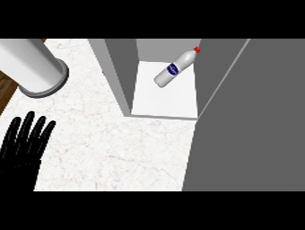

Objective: Pick up the bottled water, place it into the cabinet and close the cabinet

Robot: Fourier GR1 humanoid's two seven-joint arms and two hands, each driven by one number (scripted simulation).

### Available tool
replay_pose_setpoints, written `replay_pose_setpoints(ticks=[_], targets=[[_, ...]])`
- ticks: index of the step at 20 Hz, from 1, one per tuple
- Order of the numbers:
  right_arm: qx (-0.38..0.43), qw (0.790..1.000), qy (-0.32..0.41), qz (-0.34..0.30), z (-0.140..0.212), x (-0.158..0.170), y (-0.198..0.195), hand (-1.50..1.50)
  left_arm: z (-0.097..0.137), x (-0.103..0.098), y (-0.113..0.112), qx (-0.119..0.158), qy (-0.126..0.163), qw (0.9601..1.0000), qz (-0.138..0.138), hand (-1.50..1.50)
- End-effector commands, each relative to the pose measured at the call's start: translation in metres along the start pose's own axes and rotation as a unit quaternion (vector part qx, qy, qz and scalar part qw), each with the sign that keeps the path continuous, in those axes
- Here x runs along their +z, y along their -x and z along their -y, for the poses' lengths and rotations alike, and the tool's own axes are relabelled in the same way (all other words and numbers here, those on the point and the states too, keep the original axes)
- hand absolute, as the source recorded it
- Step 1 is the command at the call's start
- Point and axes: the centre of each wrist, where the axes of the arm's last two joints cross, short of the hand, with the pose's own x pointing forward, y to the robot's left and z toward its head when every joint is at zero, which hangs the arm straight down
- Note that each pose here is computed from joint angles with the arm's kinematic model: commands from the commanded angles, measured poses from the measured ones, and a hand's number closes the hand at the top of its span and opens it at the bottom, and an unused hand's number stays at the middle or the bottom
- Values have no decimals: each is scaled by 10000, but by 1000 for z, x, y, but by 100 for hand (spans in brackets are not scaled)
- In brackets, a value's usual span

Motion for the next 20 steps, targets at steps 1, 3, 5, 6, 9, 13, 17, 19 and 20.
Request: replay_pose_setpoints(ticks=[1, 3, 5, 6, 9, 13, 17, 19, 20], targets=[[-198, 9975, -581, 353, -24, -17, -28, 150, -13, 12, -12, -10, -9, 9999, -114, -150], [-551, 9951, -478, 669, -26, -19, -29, 150, -15, 10, -17, 49, 40, 10000, -2, -150], [-719, 9932, -529, 748, -28, -23, -24, 150, -20, 8, -23, -15, 147, 9999, -26, -150], [-761, 9931, -522, 727, -29, -24, -21, 150, -21, 7, -23, 42, 158, 9999, 2, -150], [-652, 9933, -661, 684, -25, -27, -18, 150, -27, 12, -31, 35, 311, 9995, -63, -150], [-469, 9949, -788, 430, -20, -30, -14, 150, -32, 8, -36, 49, 461, 9989, -51, -150], [-400, 9941, -914, 426, -15, -33, -13, 150, -39, 4, -49, -5, 607, 9982, 1, -150], [-196, 9945, -983, 297, -10, -34, -11, 150, -40, 3, -48, 13, 668, 9977, -65, -150], [-132, 9947, -947, 379, -8, -36, -12, 150, -40, 7, -47, -5, 662, 9977, -140, -150]])
